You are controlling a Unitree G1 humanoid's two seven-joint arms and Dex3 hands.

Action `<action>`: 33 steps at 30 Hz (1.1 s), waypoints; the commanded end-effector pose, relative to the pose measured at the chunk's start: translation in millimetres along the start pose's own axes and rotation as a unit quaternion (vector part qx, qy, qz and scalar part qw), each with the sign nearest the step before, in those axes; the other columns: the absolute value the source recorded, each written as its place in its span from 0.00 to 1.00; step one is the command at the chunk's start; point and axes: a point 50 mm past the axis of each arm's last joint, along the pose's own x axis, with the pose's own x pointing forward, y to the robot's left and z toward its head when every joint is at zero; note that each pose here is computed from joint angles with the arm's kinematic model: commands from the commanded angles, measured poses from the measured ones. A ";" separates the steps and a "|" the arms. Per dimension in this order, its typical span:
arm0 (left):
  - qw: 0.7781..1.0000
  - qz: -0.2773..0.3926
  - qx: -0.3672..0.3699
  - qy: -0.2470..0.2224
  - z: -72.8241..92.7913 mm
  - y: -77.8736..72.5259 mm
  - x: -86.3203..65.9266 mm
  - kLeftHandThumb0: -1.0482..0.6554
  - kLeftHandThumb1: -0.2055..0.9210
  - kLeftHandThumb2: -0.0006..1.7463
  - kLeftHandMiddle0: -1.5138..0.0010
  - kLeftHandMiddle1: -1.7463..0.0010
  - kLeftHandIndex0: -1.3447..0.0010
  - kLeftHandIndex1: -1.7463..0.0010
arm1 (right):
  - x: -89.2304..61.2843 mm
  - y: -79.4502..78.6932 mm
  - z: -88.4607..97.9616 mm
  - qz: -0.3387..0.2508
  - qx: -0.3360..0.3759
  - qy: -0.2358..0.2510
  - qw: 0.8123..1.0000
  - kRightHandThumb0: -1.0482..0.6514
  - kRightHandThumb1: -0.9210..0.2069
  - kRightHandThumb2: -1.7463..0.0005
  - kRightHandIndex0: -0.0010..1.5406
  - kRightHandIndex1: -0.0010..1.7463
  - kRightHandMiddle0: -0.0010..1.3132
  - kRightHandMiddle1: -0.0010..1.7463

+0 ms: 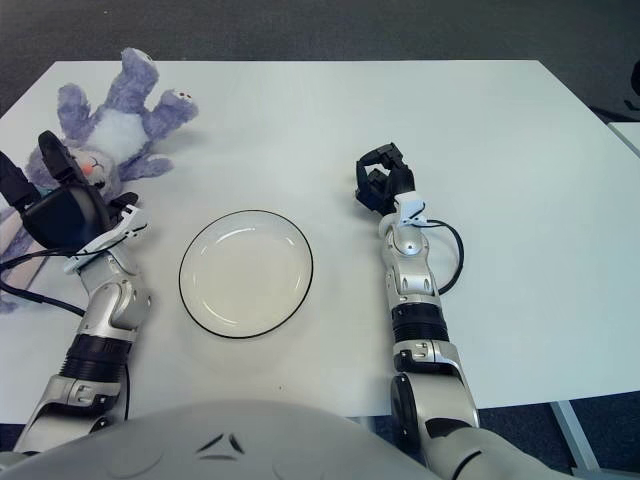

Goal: Put the doll into the plate.

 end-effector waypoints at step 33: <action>0.995 -0.067 -0.060 -0.043 7.4 -1.5 51.9 0.27 0.84 0.00 1.00 1.00 0.84 0.98 | -13.3 -2.0 -30.6 0.007 -0.002 0.078 0.997 0.40 0.12 0.62 0.48 0.97 0.25 0.97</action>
